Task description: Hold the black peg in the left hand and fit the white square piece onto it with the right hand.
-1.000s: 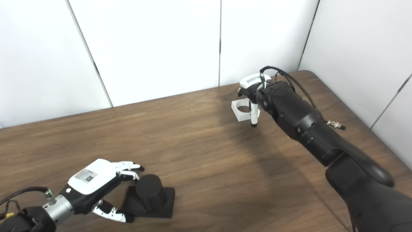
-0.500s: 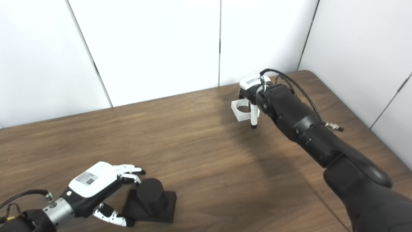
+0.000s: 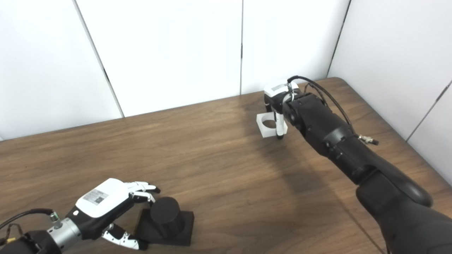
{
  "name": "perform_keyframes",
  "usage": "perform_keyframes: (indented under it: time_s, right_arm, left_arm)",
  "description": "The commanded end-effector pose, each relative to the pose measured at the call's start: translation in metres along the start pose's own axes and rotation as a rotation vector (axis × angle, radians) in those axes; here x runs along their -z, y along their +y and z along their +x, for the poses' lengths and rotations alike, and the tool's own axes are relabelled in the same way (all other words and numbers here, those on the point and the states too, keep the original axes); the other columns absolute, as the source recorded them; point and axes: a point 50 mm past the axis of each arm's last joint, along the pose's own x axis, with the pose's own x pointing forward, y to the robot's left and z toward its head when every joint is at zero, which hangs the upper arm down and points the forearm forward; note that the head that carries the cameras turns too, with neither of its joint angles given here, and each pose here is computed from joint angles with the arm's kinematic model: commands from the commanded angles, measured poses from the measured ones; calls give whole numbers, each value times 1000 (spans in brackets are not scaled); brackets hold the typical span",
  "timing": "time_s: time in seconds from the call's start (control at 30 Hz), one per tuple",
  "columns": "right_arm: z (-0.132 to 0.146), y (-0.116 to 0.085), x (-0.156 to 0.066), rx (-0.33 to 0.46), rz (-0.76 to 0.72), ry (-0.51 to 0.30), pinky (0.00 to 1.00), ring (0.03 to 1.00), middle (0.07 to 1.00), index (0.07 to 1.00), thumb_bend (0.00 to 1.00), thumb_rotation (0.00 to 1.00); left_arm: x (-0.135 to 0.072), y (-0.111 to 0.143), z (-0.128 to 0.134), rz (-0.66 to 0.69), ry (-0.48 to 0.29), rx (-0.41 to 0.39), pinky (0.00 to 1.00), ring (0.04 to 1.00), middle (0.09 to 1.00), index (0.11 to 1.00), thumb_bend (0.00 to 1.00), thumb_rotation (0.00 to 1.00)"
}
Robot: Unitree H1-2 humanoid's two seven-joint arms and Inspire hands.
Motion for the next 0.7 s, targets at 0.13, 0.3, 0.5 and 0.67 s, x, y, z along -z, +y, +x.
perform_keyframes:
  time_s: [0.13, 0.3, 0.5, 0.67]
  right_arm:
    - [-3, -9, 18, 52, -25, 27, 834, 860, 778, 482, 524, 135]
    - [-4, -10, 21, 71, -21, 25, 855, 857, 773, 482, 525, 137]
    - [-7, -13, 24, 94, -3, 20, 876, 862, 796, 481, 526, 142]
    - [-19, -24, 24, 121, -2, -15, 901, 872, 813, 483, 526, 145]
  left_arm:
    - [0, -21, -9, 20, 11, 136, 739, 863, 858, 490, 523, 59]
    - [1, -21, -9, 20, 12, 141, 739, 865, 862, 490, 523, 59]
    - [1, -20, -5, 18, 16, 137, 746, 871, 865, 491, 523, 59]
    - [0, -21, 2, 26, 19, 149, 757, 883, 874, 491, 523, 61]
